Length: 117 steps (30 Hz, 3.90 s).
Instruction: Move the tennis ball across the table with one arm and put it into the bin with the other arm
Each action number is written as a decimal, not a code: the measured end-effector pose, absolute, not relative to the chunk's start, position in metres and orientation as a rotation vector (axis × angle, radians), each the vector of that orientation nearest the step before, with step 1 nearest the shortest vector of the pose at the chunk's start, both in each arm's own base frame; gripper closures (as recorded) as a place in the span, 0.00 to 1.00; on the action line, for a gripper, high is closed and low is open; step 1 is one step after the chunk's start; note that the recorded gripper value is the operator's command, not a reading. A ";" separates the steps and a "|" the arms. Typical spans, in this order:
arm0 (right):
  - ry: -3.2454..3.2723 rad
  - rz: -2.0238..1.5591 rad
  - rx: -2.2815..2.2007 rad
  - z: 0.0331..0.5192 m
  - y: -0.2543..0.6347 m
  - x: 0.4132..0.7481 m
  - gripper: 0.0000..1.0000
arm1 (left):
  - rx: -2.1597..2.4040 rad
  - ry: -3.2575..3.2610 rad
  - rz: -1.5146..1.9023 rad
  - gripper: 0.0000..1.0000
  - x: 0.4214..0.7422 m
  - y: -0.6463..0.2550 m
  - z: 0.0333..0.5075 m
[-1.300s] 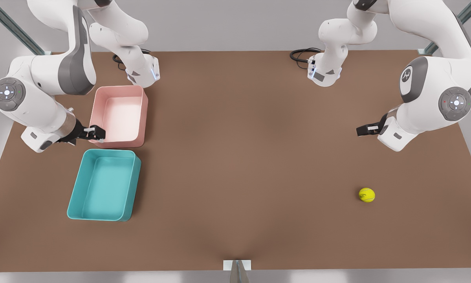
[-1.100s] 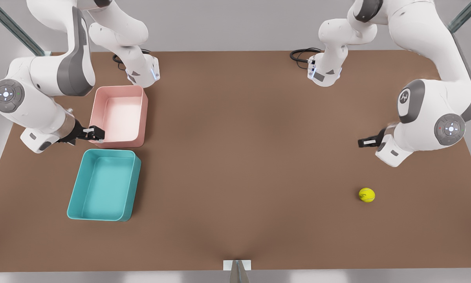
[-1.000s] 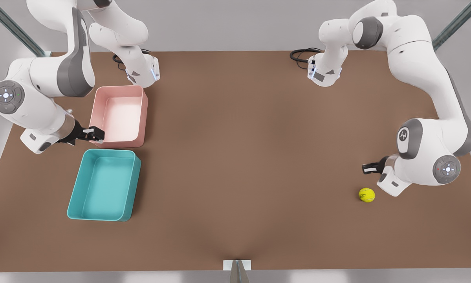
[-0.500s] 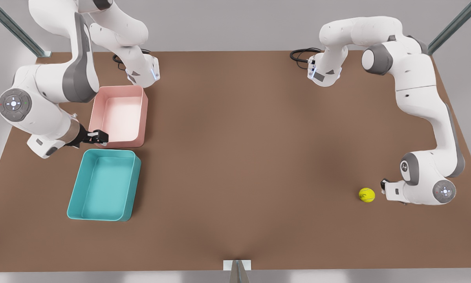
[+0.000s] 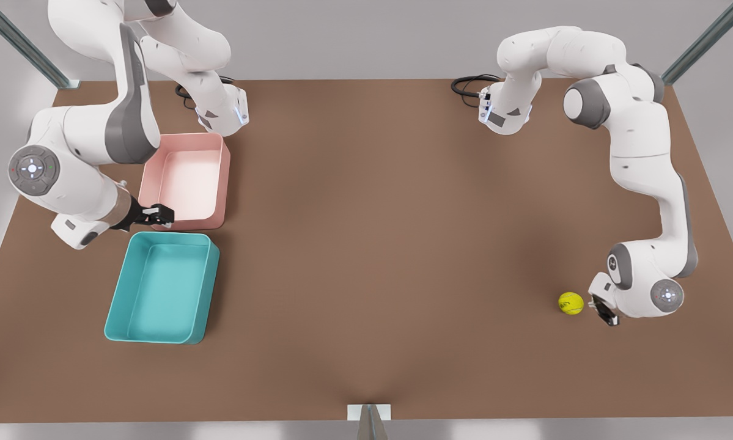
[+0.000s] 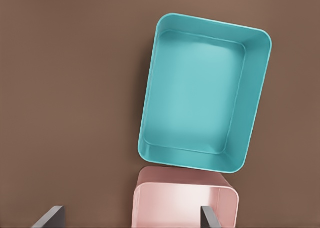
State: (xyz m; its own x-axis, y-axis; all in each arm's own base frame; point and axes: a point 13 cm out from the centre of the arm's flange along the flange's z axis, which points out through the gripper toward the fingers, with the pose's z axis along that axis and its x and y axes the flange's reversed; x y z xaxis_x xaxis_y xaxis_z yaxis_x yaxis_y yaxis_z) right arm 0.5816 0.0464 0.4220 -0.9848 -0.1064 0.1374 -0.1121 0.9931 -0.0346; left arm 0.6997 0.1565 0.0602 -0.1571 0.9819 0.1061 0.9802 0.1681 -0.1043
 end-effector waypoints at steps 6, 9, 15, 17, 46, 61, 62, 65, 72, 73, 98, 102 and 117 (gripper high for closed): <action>-2.999 0.064 0.165 0.421 0.046 0.582 0.00 | -2.031 -2.188 0.027 0.79 0.697 0.158 0.049; -2.998 0.065 0.165 0.420 0.046 0.582 0.00 | -2.066 -2.154 0.034 0.79 0.697 0.152 0.044; -2.999 0.065 0.171 0.418 0.048 0.583 0.00 | -2.270 -1.984 0.013 0.79 0.717 -0.035 0.065; -2.999 0.065 0.171 0.417 0.048 0.584 0.00 | -2.272 -1.995 0.037 0.79 0.711 -0.088 0.075; -3.097 0.013 0.391 0.186 0.179 0.726 0.00 | -0.401 -2.859 0.111 0.00 0.555 -0.033 0.462; -2.759 -0.056 1.366 0.123 0.120 0.716 0.00 | -0.048 -2.880 0.073 0.00 0.557 -0.032 0.458; -2.732 -0.063 1.412 0.125 0.118 0.712 0.00 | -0.034 -2.880 0.072 0.00 0.558 -0.032 0.457; -2.656 -0.076 1.533 0.121 0.113 0.700 0.00 | 0.000 -2.882 0.066 0.00 0.558 -0.034 0.457; -2.541 -0.060 1.751 0.108 0.105 0.691 0.00 | 0.080 -2.881 0.060 0.00 0.560 -0.029 0.455; -2.533 -0.050 1.773 0.107 0.103 0.693 0.00 | 0.090 -2.880 0.060 0.00 0.560 -0.028 0.455; -2.376 0.023 2.075 0.077 0.093 0.703 0.00 | 0.188 -2.867 0.050 0.00 0.562 -0.025 0.449; -2.370 0.036 2.097 0.079 0.092 0.710 0.00 | 0.205 -2.865 0.053 0.00 0.564 -0.019 0.447; -2.330 0.037 2.121 0.047 0.085 0.706 0.00 | 0.207 -2.851 0.057 0.00 0.562 -0.019 0.438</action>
State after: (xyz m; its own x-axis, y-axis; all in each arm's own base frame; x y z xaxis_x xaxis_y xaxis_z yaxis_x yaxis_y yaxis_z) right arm 0.7062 0.0846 0.0475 -0.0937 -0.9956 0.0086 -0.9953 0.0935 -0.0237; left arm 0.5618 -0.0187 0.4381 -0.9499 -0.1361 0.2812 -0.1472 0.9889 -0.0185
